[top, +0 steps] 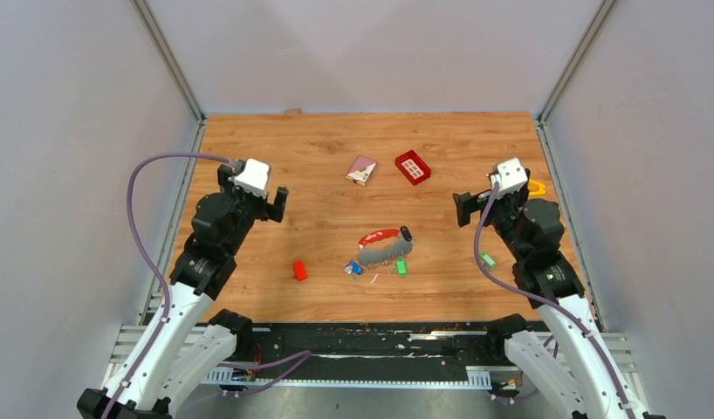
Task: Put the keys on the keyring
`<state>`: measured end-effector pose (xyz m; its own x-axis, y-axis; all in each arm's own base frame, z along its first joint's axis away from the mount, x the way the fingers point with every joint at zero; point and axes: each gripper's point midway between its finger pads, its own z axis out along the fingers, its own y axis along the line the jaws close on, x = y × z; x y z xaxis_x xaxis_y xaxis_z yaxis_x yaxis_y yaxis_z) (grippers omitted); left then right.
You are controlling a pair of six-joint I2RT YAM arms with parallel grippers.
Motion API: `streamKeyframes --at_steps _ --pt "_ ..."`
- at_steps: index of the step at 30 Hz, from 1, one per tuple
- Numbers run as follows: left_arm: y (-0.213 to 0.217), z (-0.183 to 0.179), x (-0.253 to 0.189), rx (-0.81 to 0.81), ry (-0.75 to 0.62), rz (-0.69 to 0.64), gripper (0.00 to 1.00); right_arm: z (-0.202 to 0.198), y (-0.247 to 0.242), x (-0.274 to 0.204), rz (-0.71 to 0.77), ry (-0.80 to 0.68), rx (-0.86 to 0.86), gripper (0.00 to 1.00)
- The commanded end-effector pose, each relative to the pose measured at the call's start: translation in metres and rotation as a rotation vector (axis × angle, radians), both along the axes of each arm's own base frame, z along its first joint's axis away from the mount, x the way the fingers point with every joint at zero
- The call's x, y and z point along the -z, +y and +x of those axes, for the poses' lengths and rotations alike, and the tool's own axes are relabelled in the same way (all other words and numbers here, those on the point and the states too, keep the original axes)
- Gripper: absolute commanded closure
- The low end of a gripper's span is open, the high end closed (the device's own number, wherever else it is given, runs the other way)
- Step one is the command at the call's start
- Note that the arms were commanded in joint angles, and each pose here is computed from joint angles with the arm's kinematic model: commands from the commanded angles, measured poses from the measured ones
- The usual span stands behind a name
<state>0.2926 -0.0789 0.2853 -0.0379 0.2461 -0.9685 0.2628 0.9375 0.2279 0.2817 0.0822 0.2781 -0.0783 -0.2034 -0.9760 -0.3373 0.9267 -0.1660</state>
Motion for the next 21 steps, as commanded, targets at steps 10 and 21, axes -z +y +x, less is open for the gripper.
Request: streamKeyframes --at_steps 10,21 --pt "-0.0075 -0.0014 -0.0119 0.043 -0.015 -0.023 0.00 0.0037 -0.0054 -0.0160 0.046 -0.069 0.042 0.00" --pt "-0.0103 -0.0032 -0.0111 0.063 -0.014 -0.021 0.00 0.0012 -0.0059 -0.0143 0.041 -0.070 0.039 0.00"
